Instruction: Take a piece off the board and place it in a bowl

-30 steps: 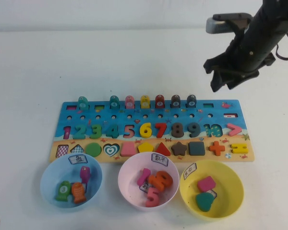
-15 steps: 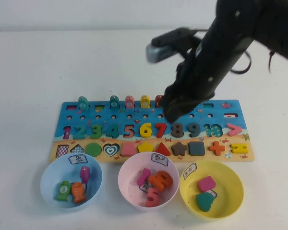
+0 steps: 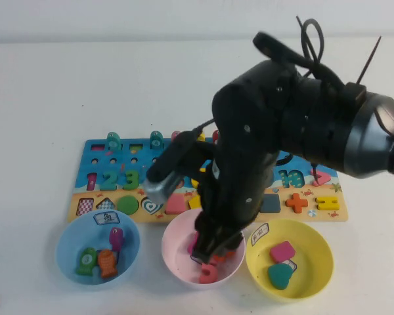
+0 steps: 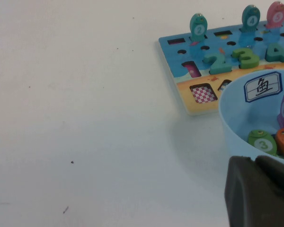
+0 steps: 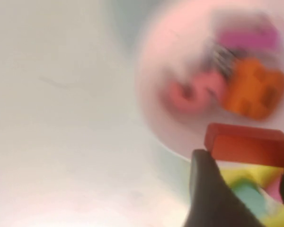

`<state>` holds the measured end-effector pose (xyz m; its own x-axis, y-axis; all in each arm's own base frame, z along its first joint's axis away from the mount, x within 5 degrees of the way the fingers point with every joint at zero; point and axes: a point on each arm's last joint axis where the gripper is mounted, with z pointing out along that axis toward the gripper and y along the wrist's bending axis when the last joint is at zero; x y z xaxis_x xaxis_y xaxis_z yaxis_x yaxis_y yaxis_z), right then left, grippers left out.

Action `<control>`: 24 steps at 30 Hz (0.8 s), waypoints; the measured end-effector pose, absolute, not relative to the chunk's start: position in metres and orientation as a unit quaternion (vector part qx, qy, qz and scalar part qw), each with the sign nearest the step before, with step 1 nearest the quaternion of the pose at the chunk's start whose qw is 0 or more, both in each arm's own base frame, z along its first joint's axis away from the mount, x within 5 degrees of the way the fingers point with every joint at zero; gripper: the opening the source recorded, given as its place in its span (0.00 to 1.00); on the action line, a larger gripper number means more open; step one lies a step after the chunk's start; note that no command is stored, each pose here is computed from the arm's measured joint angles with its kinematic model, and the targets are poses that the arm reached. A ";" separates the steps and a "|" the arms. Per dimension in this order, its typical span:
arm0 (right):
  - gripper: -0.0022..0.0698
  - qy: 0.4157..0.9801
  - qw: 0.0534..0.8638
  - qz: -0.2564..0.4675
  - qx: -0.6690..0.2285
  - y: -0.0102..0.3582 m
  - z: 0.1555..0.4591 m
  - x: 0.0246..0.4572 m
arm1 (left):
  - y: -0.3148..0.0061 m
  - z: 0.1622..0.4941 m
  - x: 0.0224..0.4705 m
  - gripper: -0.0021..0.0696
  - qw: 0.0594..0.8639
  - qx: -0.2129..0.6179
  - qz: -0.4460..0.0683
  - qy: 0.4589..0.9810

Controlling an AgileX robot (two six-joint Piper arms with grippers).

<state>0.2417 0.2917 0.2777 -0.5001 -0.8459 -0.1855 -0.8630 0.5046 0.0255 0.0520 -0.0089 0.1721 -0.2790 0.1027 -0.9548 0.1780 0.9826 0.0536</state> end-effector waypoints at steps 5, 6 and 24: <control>0.41 0.879 0.068 0.015 -0.472 0.267 0.272 0.240 | -0.009 0.172 0.052 0.02 0.594 0.088 -0.032 0.799; 0.41 0.881 0.067 0.014 -0.468 0.260 0.273 0.239 | -0.009 0.172 0.052 0.02 0.594 0.088 -0.032 0.799; 0.55 0.916 0.028 0.008 -0.400 0.205 0.244 0.247 | -0.009 0.172 0.052 0.02 0.594 0.088 -0.032 0.799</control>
